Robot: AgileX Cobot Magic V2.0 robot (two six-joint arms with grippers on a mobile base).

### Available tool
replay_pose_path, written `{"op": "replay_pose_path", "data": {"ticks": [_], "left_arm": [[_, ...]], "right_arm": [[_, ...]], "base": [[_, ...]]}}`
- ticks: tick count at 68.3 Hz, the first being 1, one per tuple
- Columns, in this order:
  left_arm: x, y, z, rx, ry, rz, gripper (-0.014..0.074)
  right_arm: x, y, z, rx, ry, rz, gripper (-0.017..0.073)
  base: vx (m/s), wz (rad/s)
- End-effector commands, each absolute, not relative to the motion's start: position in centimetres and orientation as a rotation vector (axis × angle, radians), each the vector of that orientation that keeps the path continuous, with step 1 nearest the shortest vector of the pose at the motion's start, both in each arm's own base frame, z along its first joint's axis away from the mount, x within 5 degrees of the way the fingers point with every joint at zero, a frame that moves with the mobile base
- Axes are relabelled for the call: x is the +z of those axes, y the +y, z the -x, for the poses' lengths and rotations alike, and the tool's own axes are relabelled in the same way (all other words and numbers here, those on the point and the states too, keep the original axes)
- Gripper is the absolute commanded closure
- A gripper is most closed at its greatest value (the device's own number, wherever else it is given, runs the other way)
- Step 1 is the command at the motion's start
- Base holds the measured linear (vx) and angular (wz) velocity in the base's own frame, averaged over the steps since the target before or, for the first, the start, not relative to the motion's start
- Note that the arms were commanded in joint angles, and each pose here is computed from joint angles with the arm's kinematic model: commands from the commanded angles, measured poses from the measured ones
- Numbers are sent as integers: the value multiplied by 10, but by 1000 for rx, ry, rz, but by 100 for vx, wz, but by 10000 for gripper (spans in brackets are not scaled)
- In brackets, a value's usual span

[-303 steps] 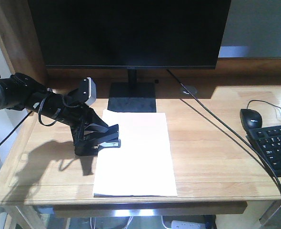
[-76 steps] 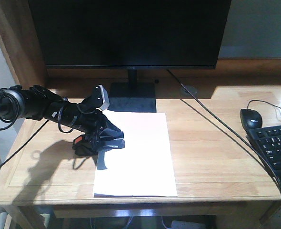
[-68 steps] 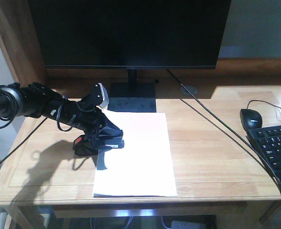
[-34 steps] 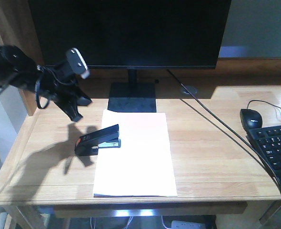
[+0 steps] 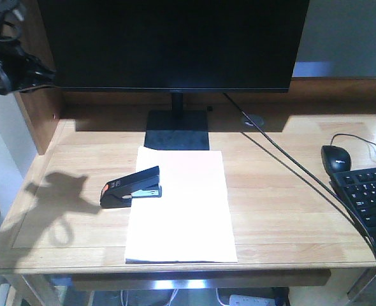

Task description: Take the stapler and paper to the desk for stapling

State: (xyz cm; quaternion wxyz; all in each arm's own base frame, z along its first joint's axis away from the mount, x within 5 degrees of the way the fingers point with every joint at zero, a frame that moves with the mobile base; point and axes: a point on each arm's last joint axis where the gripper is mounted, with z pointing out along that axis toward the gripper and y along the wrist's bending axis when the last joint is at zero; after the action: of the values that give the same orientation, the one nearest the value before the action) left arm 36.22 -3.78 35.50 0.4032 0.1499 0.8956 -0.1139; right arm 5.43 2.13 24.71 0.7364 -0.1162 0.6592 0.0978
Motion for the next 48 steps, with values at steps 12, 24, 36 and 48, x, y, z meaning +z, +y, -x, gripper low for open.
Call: {"op": "replay_pose_path", "data": {"ticks": [12,24,36,48], "left_arm": [[404,-10,-317,-228,2113,-86,600],[407,-7,-266,-172,1985,-39,600],[393,-4,-211,-131,1856,-4,600],[373,-4,-164,-101,1779,0,600]], "right_arm": [[255,19,-55,160,1432,262,-33],[255,19,-55,160,1432,262,-33],[255,19,-55,160,1432,262,-33],[255,19,-55,160,1432,262,-33]], "base": [[0,0],[0,0],[0,0],[0,0]]}}
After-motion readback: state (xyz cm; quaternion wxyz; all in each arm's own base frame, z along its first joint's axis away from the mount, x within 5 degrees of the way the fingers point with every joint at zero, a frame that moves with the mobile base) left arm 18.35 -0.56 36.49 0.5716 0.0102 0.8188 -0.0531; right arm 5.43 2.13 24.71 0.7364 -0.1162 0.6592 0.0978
